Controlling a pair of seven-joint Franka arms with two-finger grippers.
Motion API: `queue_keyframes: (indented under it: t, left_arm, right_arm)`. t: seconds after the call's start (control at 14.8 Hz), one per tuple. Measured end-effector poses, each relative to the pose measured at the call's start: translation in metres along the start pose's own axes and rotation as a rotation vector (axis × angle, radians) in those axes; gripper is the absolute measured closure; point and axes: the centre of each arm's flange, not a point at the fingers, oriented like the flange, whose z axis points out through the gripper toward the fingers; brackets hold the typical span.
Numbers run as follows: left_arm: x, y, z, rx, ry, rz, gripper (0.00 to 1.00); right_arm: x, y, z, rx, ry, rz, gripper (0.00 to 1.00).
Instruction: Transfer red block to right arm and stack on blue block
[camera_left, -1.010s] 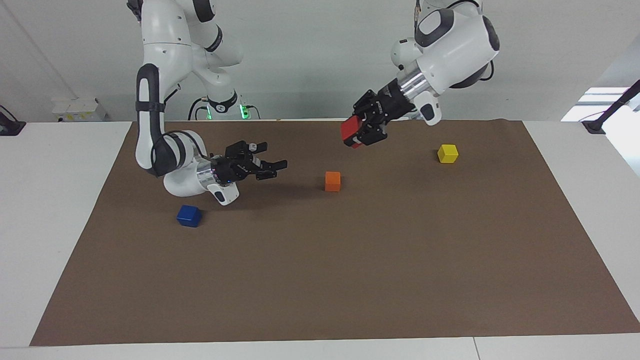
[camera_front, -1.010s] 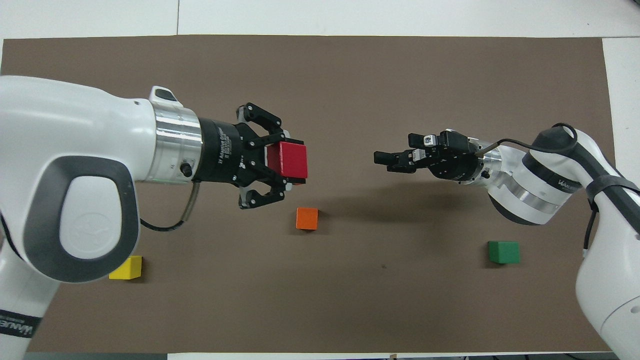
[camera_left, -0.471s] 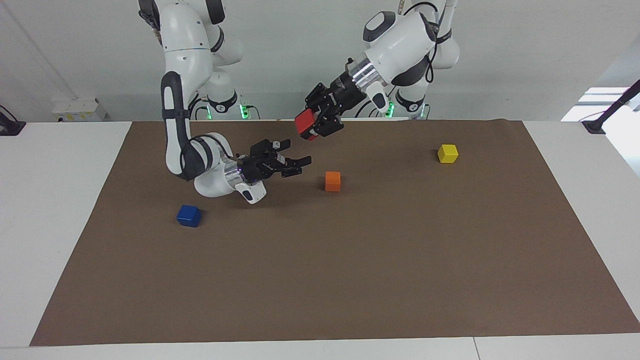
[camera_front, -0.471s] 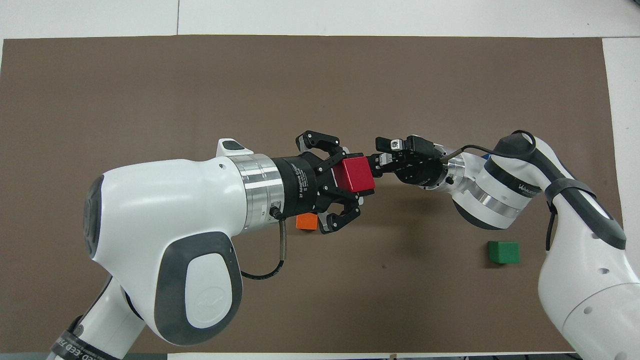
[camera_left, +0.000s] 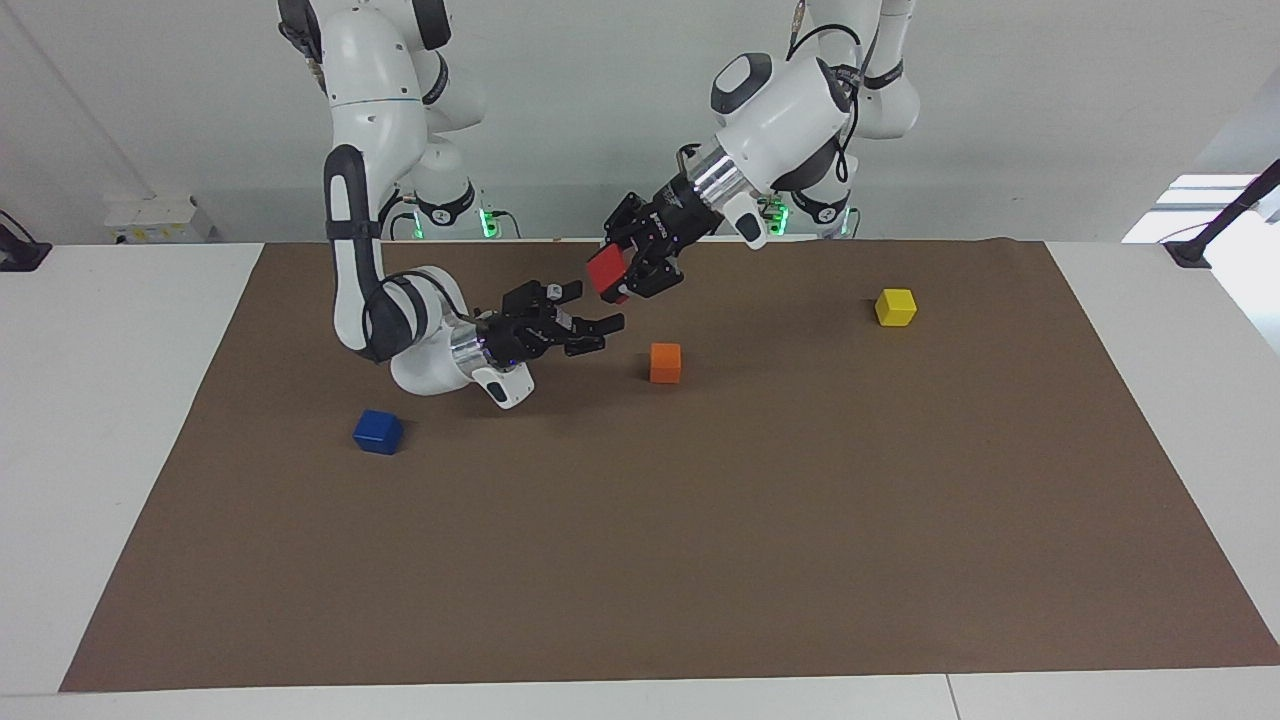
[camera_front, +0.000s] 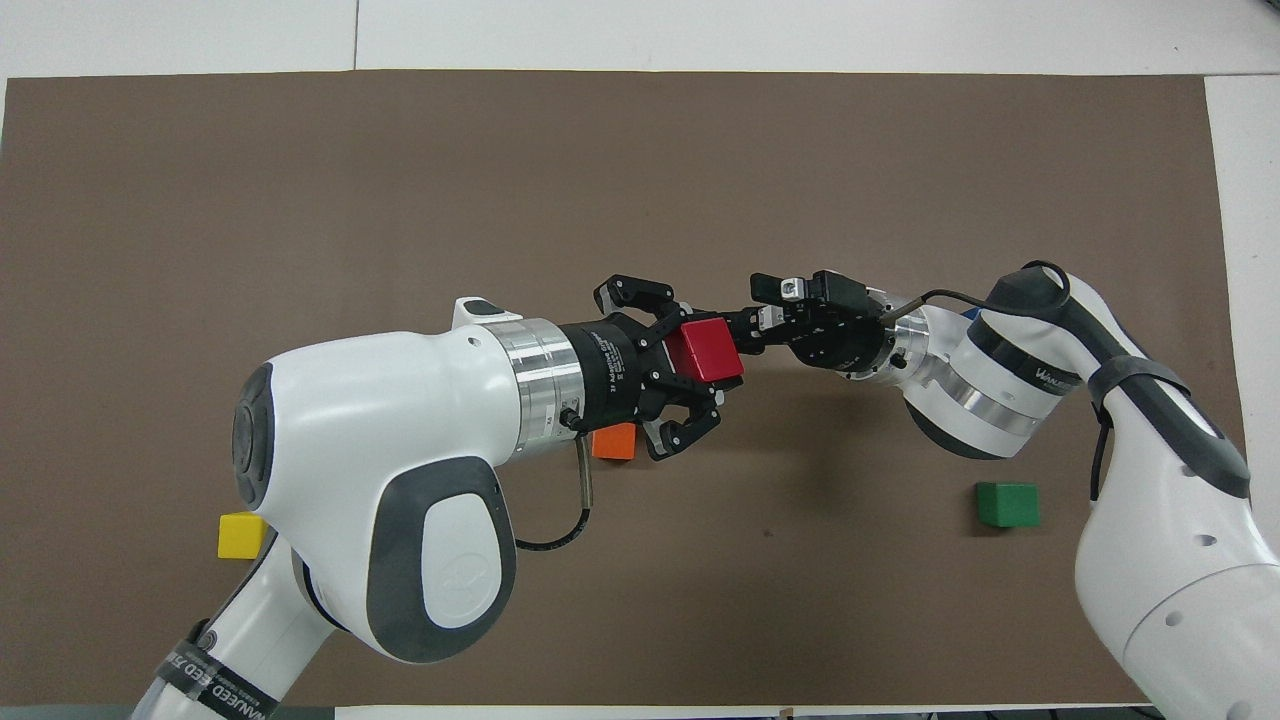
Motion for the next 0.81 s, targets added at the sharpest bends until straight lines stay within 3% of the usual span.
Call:
queue_keyframes:
  t: [0.27,0.81]
  left_arm:
    - [0.0029,0.0092,0.0031,-0.063,-0.026,-0.029,0.45]
    - [-0.0026,0.0022,0.0062,-0.060,-0.038,-0.029,0.45]
  right_arm:
    - [0.0021,-0.0004,-0.0029,-0.005,0.012,-0.004,0.00]
    - [0.0021,0.0025,-0.0017,-0.015,0.018,-0.019,0.00]
